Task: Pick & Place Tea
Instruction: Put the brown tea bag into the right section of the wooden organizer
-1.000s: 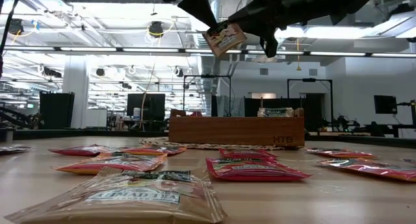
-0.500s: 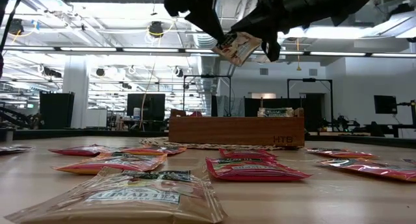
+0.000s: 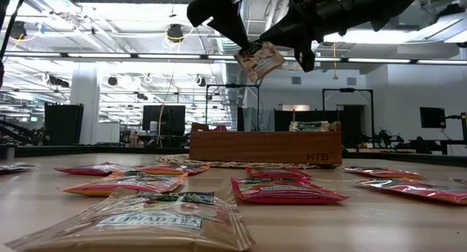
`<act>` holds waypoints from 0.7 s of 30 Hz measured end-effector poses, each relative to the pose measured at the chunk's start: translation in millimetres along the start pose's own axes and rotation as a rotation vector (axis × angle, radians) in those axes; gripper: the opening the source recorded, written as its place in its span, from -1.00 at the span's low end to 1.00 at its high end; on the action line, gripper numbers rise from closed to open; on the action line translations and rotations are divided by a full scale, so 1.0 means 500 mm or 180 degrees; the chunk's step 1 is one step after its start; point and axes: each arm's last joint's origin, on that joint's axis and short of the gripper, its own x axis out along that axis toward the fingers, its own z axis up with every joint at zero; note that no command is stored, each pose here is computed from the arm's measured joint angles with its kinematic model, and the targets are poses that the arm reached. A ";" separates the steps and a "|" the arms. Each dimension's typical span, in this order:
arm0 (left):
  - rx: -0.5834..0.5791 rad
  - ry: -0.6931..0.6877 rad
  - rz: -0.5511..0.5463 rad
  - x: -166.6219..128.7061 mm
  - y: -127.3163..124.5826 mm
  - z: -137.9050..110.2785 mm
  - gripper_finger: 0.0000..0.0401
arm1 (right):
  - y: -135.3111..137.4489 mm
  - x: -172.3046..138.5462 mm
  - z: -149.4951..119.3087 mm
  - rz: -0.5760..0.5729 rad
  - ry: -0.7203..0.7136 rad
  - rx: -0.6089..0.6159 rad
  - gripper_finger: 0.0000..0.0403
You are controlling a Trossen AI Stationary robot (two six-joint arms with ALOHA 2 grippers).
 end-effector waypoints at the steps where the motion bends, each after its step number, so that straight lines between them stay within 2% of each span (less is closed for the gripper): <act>1: 0.0000 0.0006 0.0019 0.000 0.000 0.000 -1.00 | -0.002 0.000 0.001 -0.0008 -0.0003 0.0003 -1.00; 21: -0.0099 -0.0094 0.0138 0.000 0.005 0.008 -0.96 | -0.010 -0.001 0.003 -0.0075 -0.0002 0.0015 -1.00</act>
